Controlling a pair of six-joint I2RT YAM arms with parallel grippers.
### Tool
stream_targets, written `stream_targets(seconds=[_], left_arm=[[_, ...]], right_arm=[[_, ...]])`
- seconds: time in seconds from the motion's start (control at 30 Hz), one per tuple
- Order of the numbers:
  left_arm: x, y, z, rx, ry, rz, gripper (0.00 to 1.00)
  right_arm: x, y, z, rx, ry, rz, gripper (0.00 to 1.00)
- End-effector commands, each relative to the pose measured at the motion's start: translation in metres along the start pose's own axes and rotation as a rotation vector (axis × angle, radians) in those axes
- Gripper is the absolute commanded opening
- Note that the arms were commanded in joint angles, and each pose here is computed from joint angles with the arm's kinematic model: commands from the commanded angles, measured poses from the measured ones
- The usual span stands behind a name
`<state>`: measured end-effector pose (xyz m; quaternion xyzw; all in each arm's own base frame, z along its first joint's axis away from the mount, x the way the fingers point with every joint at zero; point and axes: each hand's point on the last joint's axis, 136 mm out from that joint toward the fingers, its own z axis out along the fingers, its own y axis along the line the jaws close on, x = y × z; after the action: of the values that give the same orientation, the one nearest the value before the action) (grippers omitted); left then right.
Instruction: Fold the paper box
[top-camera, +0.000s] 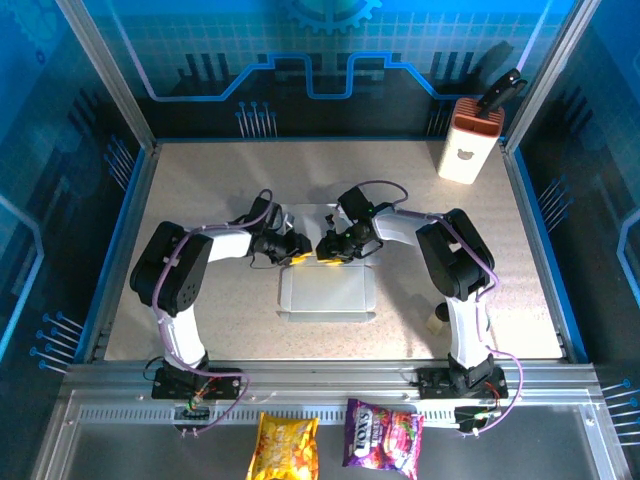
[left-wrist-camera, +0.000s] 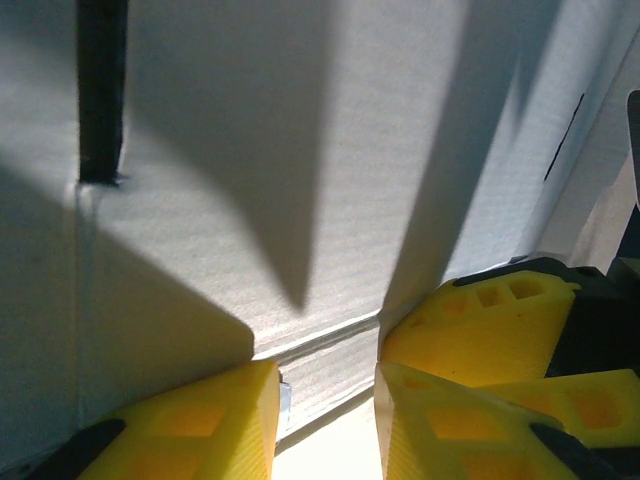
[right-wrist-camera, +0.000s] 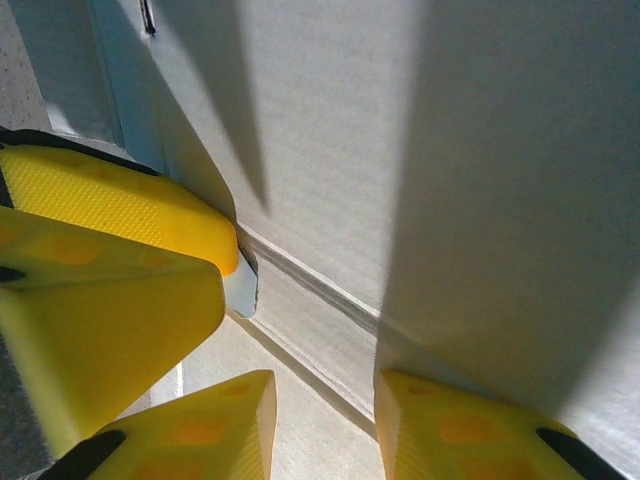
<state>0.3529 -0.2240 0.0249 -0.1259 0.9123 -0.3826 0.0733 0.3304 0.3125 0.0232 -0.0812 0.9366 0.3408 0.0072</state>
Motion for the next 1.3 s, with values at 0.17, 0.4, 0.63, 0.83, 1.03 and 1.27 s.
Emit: stream_targets(seconds=[0.17, 0.4, 0.63, 0.83, 1.03, 1.27], left_arm=[[0.023, 0.026, 0.006, -0.009, -0.018, 0.003, 0.3], [-0.007, -0.039, -0.048, 0.061, -0.166, 0.173, 0.42], [-0.036, -0.056, -0.077, 0.041, -0.222, 0.218, 0.47], [-0.064, -0.052, -0.083, 0.027, -0.24, 0.188, 0.47], [-0.089, -0.049, -0.08, 0.014, -0.238, 0.164, 0.48], [-0.104, -0.04, -0.071, 0.007, -0.22, 0.13, 0.48]], right_arm=[[0.016, -0.014, 0.01, 0.025, 0.061, 0.039, 0.34], [-0.017, 0.021, -0.017, -0.052, -0.014, -0.008, 0.34], [-0.061, 0.036, -0.038, -0.096, -0.084, -0.02, 0.37], [-0.107, 0.03, -0.04, -0.137, -0.13, 0.014, 0.37], [-0.142, 0.013, -0.032, -0.158, -0.151, 0.064, 0.37], [-0.16, -0.008, -0.014, -0.17, -0.146, 0.12, 0.37]])
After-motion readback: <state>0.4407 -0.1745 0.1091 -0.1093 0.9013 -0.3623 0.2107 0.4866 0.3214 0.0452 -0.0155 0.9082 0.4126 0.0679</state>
